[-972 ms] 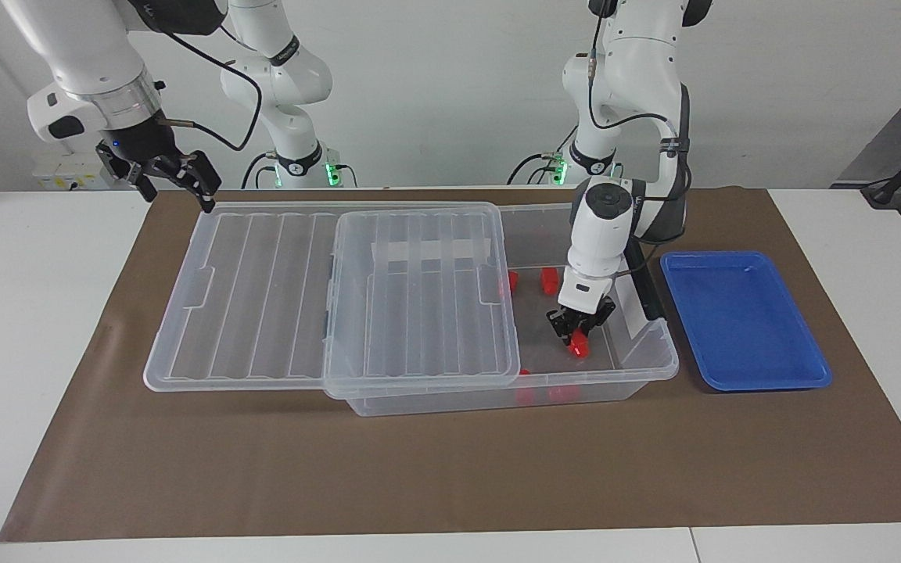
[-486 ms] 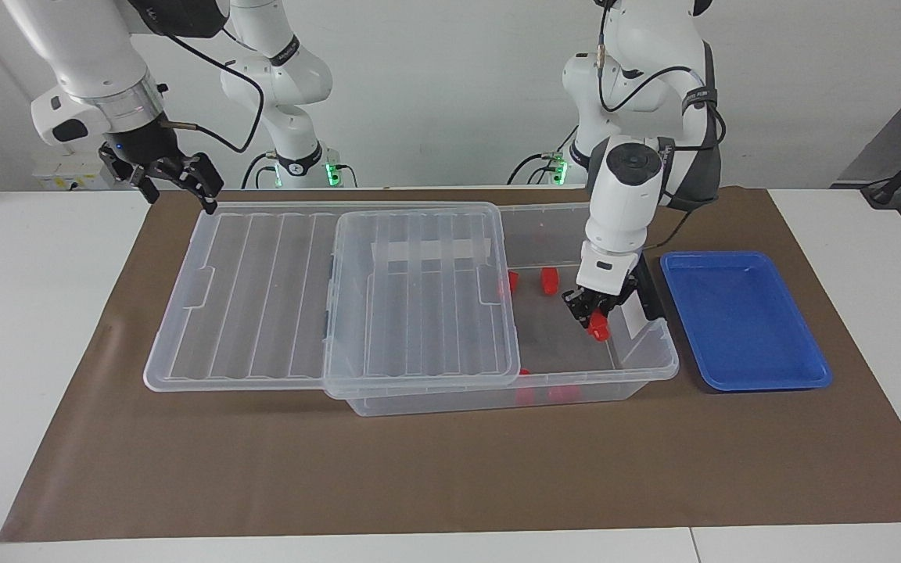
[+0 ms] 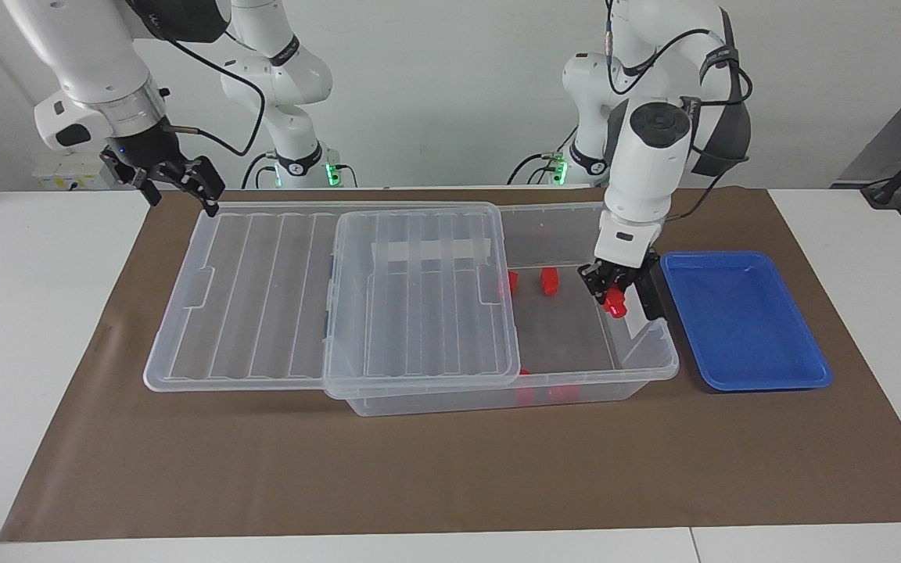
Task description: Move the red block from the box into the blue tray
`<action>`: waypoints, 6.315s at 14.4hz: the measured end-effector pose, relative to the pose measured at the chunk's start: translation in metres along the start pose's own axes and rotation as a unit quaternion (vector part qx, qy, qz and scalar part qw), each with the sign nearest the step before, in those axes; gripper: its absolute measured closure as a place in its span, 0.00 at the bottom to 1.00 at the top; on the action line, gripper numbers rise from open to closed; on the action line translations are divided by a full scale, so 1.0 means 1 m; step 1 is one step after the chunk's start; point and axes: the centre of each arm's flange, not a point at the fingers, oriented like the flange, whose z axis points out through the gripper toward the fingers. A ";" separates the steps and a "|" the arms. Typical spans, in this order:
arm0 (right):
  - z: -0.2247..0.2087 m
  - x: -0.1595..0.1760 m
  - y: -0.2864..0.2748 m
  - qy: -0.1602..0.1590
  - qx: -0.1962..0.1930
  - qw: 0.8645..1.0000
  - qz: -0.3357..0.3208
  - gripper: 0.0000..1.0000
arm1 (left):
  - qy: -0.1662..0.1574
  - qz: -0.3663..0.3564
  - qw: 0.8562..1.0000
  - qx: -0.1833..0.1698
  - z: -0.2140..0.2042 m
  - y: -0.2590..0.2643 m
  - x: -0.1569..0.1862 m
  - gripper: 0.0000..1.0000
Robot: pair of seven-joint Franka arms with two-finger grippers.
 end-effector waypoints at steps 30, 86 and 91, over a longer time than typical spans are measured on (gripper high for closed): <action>-0.001 -0.002 0.008 0.000 0.002 1.000 0.007 0.00 | 0.034 0.146 0.989 -0.006 0.145 -0.293 0.043 0.66; 0.167 0.061 0.030 0.091 0.013 0.995 -0.033 0.99 | 0.057 0.101 0.993 -0.034 0.222 -0.248 0.030 0.00; 0.167 0.049 -0.009 0.071 0.013 0.995 -0.067 0.99 | 0.030 0.107 0.993 -0.043 0.168 -0.244 0.047 0.00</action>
